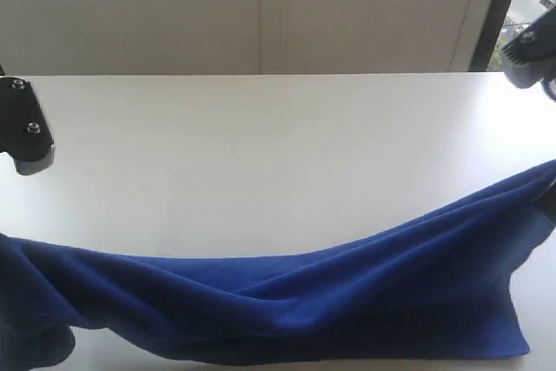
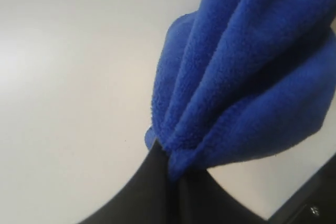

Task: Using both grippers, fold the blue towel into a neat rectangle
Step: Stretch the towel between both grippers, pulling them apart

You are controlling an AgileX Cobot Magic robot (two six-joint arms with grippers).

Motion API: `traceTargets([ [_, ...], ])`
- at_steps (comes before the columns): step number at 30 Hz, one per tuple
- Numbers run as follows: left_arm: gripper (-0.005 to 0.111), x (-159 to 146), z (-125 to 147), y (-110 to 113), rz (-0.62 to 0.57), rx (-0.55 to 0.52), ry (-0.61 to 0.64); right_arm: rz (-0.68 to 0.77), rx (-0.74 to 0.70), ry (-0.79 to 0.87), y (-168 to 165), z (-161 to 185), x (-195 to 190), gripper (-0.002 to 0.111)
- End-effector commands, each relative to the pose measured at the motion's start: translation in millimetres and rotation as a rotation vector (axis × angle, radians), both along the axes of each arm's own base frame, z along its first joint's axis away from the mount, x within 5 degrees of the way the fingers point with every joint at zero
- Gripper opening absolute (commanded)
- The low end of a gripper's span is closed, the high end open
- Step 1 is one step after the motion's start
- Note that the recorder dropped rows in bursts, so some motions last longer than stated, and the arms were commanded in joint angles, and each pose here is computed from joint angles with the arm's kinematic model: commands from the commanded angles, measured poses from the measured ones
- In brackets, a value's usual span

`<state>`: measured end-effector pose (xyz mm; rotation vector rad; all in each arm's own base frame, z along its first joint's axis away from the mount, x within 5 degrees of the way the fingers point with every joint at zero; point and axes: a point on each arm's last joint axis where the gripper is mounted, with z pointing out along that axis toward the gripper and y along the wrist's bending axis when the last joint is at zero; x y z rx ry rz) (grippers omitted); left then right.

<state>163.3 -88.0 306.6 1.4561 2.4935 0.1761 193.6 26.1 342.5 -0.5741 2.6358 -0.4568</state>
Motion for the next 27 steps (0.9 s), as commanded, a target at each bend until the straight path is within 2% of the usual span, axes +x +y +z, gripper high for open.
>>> traceTargets([
  [1, 0.0, 0, -8, 1, -0.016, 0.002, -0.033, -0.007, -0.027, 0.092, 5, -20, 20, 0.0],
  [6, 0.0, 0, -26, 5, -0.036, 0.049, -0.043, 0.001, -0.043, 0.13, 9, -33, 33, 0.0],
  [10, 0.0, 0, -46, 5, -0.064, 0.042, -0.079, 0.004, -0.046, 0.142, 10, -37, 36, 0.0],
  [12, 0.005, 0, -54, 7, -0.076, 0.056, -0.084, 0.008, -0.043, 0.132, 10, -37, 37, 0.0],
  [13, 0.015, -1, -58, 8, -0.086, 0.068, -0.09, 0.009, -0.042, 0.13, 10, -37, 37, 0.0],
  [18, 0.041, 3, -71, 11, -0.134, 0.096, -0.176, 0.025, -0.032, 0.101, 12, -39, 40, 0.0],
  [25, 0.042, 1, -81, 13, -0.16, 0.108, -0.186, 0.028, -0.042, 0.121, 11, -48, 41, 0.0],
  [27, 0.042, 4, -84, 13, -0.214, 0.12, -0.249, 0.028, -0.042, 0.121, 11, -48, 41, 0.0],
])
